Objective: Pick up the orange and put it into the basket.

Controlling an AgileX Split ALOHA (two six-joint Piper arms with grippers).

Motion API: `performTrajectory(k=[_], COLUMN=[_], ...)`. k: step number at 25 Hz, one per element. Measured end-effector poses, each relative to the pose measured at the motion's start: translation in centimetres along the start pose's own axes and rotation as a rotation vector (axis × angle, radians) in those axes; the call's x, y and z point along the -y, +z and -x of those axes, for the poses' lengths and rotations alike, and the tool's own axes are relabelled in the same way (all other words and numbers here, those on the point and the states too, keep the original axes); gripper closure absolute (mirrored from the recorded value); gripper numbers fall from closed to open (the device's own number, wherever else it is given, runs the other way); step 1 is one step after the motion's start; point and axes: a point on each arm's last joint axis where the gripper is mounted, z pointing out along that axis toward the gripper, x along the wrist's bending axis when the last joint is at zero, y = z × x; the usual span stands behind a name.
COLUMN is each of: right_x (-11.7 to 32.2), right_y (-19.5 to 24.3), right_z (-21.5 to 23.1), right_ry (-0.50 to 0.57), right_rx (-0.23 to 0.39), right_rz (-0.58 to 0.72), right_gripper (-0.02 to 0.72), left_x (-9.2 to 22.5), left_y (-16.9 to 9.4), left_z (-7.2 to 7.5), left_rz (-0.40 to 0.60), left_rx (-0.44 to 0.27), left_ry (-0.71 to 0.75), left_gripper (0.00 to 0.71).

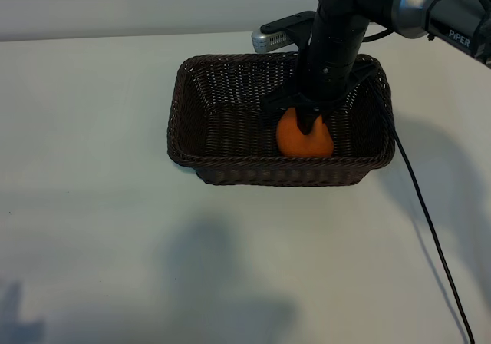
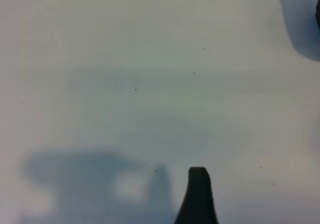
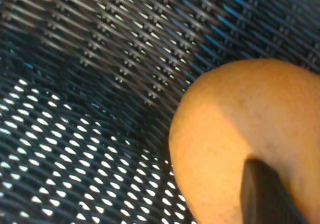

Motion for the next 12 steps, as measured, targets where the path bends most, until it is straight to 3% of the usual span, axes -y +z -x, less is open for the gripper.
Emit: performTrajectory(k=[7, 9, 12], right_x=[-1.7, -2.3, -2.6], right_y=[-3.6, -4.8, -5.5], right_z=[-0.9, -1.2, -1.5], right_ry=[-0.012, -0.014, -0.007], right_rx=[-0.037, -0.054, -0.078], right_rz=[0.093, 0.139, 0.162], right_gripper=[0.136, 0.076, 0.059], left_x=[0.0, 0.0, 0.0], left_y=[0.0, 0.0, 0.0], left_z=[0.0, 0.0, 0.0], left_rz=[0.000, 0.000, 0.000], left_rx=[0.000, 0.000, 0.000], left_ry=[0.000, 0.000, 0.000], left_gripper=[0.117, 0.117, 0.117])
